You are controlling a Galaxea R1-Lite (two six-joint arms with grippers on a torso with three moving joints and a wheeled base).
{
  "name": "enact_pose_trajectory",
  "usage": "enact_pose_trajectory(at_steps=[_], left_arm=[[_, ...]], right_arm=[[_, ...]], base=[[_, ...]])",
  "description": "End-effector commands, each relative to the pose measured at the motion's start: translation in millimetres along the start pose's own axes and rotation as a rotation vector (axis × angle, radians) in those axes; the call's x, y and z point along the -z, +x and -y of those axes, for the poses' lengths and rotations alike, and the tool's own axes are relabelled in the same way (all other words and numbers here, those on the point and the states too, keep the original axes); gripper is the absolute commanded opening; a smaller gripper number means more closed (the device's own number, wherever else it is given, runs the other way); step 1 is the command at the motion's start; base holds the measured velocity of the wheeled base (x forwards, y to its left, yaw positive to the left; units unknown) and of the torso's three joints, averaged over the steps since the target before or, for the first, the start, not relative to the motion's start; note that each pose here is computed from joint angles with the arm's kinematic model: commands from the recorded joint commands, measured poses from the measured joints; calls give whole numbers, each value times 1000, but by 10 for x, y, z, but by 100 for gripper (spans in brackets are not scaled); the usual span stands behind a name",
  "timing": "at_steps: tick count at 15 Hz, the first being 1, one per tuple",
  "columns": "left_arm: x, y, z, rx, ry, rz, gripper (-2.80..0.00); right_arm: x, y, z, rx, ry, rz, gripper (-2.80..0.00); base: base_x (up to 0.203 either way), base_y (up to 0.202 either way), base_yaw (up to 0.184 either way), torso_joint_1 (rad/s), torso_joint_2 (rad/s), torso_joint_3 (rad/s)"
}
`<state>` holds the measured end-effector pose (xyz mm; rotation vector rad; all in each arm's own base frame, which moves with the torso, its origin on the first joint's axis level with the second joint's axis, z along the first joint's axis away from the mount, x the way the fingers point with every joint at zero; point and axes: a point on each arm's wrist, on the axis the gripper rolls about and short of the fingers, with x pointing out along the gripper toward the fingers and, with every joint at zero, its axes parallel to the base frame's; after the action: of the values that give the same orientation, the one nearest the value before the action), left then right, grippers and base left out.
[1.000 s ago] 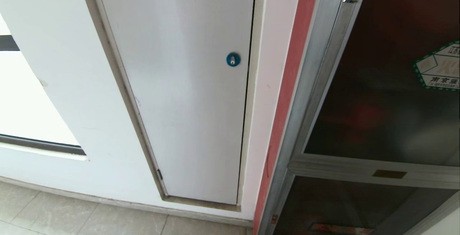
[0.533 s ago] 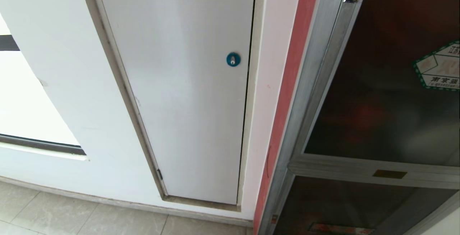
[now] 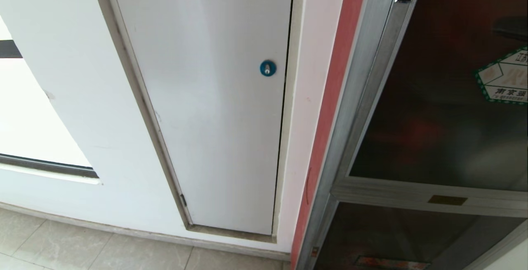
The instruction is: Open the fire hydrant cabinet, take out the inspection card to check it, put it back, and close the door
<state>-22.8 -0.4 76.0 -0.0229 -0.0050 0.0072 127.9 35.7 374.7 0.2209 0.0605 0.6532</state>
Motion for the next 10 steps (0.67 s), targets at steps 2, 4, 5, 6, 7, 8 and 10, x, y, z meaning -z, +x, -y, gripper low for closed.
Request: enact_pose_trajectory(at_steps=[2,4,5,6,7,8,10], left_arm=[[-1,0,0,0,0,1,-280],[-1,0,0,0,0,1,-280],[-1,0,0,0,0,1,-280],[-1,1,0,0,-2,0,-280],[-1,0,0,0,-2,1,-280],[-1,0,0,0,0,1,-280],[-1,1,0,0,-1,0,-280]], right_arm=[[-189,518,131,-39,82,-20,-280],[-277,674,172,-46,94,-8,-280],[-298,732,193,-46,95,-4,-280],[-314,777,211,-44,94,-1,-280],[-337,820,227,-41,93,4,-280],[-354,852,243,-23,91,13,-280],[-411,906,266,20,76,61,-280]], base=[[0,0,0,0,0,0],[0,0,0,0,0,0],[0,0,0,0,0,0],[0,0,0,0,0,0],[0,0,0,0,0,0],[0,0,0,0,0,0],[0,0,0,0,0,0]])
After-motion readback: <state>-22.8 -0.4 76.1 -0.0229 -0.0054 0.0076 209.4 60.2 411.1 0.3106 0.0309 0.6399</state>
